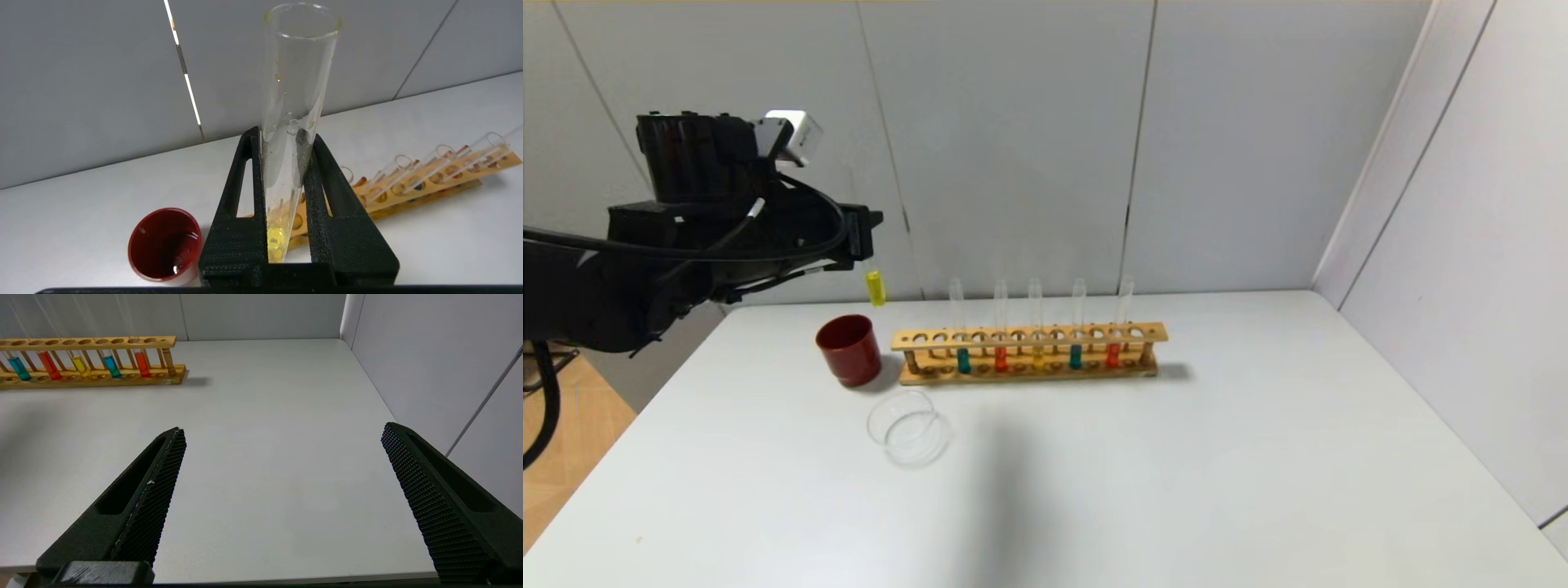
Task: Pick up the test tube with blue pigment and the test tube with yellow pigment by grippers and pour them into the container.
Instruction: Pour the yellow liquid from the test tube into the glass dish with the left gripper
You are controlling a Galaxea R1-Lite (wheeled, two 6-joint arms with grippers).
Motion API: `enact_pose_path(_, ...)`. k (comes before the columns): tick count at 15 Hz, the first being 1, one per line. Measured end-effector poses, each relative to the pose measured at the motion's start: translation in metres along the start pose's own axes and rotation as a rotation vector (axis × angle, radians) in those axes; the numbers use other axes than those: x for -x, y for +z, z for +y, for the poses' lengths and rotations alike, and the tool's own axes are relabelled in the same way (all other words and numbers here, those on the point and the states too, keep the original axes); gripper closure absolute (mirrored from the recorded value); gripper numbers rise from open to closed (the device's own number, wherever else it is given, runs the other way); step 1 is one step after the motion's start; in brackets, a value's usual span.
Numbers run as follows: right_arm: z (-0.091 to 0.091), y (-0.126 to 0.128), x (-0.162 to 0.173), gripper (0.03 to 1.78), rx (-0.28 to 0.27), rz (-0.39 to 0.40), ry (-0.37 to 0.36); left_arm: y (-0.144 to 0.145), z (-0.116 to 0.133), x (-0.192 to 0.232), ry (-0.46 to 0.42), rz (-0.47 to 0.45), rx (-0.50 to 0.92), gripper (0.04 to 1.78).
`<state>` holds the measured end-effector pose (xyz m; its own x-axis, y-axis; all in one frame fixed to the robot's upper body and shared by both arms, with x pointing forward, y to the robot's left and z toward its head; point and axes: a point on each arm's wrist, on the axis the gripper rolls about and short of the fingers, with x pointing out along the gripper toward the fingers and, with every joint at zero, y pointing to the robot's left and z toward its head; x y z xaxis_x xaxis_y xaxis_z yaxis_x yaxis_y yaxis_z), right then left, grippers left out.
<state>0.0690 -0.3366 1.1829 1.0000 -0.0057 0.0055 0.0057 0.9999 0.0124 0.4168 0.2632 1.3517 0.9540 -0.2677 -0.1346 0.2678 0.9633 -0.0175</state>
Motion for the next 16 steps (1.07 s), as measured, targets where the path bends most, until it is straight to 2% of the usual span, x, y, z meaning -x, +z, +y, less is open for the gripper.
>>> enact_pose_path(4,0.0,0.0,0.0,0.06,0.0,0.0,0.0,0.0,-0.001,0.02,-0.005,0.001,-0.064,1.5)
enact_pose_path(16,0.0,0.0,0.0,0.06,0.0,0.0,0.0,-0.004,-0.003,0.033,-0.018,0.011,-0.058,1.5)
